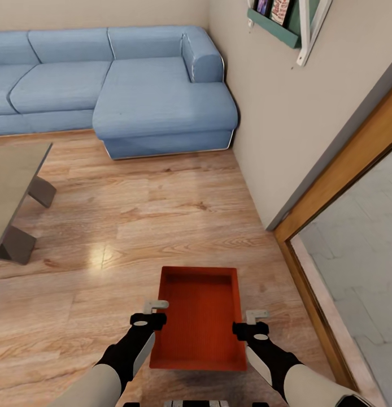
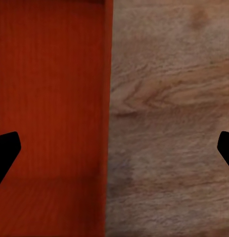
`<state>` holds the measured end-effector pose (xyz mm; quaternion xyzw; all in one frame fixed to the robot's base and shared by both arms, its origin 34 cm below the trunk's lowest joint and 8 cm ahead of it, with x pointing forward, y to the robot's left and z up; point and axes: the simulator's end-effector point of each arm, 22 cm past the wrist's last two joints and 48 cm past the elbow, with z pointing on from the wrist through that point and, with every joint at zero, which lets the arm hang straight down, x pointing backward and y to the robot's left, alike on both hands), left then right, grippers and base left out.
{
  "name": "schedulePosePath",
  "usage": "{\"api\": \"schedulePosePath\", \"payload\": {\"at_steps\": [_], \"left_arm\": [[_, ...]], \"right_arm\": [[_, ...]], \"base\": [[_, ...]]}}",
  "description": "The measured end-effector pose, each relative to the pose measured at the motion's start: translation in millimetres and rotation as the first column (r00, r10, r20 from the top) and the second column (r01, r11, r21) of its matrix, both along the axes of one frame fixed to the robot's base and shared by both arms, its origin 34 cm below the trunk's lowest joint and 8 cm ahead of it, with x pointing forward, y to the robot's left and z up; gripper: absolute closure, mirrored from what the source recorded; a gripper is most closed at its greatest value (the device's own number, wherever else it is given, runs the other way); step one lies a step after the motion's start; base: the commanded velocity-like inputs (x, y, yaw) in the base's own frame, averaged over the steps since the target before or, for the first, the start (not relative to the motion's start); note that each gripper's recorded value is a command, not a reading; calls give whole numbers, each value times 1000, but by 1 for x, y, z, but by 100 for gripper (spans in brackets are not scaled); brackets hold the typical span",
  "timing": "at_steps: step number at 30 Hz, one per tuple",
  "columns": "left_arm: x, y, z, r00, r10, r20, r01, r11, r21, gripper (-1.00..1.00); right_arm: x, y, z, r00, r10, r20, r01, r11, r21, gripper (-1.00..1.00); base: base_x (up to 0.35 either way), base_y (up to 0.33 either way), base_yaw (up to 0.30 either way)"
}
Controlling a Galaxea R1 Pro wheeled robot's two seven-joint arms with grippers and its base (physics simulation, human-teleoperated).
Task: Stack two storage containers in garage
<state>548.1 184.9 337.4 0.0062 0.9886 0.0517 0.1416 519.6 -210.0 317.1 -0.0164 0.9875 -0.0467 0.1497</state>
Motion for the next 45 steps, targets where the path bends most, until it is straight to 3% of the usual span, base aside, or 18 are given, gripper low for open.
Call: {"api": "schedulePosePath", "payload": {"at_steps": [14, 38, 45], "left_arm": [[0, 2, -13, 1000, 3, 6, -3, 1000, 7, -100], [-21, 0, -66, 1000, 4, -26, -4, 1000, -2, -100], [-23, 1, -80, 1000, 4, -25, -4, 1000, 0, -100]], "right_arm": [[-4, 2, -14, 1000, 1, -5, -1, 1000, 2, -100], [-8, 0, -61, 1000, -1, 10, 1, 1000, 2, -100], [11, 0, -71, 999, -1, 38, 1, 1000, 3, -100]], "base": [[0, 0, 0], [0, 0, 0], [0, 0, 0]]}}
